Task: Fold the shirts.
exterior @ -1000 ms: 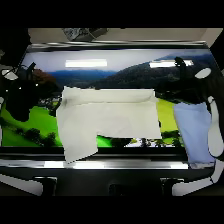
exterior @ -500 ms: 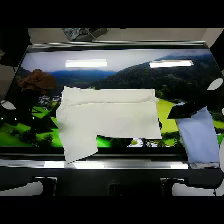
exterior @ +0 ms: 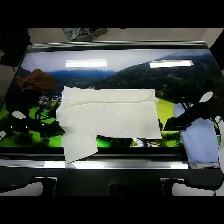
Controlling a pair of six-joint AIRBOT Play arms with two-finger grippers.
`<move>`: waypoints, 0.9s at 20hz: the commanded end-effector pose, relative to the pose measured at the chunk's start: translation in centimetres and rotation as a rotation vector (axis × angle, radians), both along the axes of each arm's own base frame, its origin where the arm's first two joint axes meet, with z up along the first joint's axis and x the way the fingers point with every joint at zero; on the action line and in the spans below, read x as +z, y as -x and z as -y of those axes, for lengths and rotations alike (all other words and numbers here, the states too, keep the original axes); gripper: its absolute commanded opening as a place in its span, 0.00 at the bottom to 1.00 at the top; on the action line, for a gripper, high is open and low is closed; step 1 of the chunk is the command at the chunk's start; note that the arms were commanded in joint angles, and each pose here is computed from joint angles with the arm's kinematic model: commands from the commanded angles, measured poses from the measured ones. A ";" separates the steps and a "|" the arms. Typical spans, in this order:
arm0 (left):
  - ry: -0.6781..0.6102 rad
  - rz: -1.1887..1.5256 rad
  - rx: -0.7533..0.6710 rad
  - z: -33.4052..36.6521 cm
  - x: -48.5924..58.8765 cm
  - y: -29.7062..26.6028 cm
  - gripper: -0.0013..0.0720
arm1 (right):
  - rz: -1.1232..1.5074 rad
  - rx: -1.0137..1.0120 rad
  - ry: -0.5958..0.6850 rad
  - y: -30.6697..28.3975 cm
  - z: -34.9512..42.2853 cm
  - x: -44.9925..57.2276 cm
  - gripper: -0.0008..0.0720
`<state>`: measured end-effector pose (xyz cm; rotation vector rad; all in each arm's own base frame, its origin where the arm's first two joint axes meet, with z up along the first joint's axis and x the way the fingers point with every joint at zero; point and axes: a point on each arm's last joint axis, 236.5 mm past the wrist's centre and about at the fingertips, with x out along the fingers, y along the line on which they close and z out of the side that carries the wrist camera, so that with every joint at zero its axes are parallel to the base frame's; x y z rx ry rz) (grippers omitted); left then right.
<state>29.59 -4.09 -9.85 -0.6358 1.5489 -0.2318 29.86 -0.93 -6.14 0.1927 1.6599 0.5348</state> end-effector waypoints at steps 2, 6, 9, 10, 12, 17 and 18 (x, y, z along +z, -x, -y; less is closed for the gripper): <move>0.004 -0.003 -0.002 0.4 -0.3 0.0 0.23 | -0.043 -0.021 -0.034 1.9 -1.2 -2.2 0.78; 0.010 0.063 -0.052 -0.6 2.9 -1.2 0.06 | -0.049 -0.005 -0.040 2.5 -1.3 -2.7 0.78; 0.007 0.090 -0.052 -1.2 4.2 -2.0 0.06 | -0.040 -0.010 -0.036 2.3 -1.3 -2.9 0.78; 0.008 0.088 -0.053 -1.2 4.2 -2.0 0.07 | -0.040 -0.012 -0.037 2.3 -1.3 -2.9 0.79; 0.013 0.081 -0.053 -1.3 4.3 -1.8 0.12 | -0.031 -0.021 -0.046 2.0 -1.6 -2.9 0.80; 0.013 0.074 -0.049 -1.5 4.2 -1.7 0.06 | -0.010 -0.105 -0.087 1.4 -2.9 -4.1 0.80; 0.013 0.074 -0.051 -1.5 4.2 -1.7 0.06 | -0.022 -0.131 -0.100 1.6 -3.4 -4.6 0.80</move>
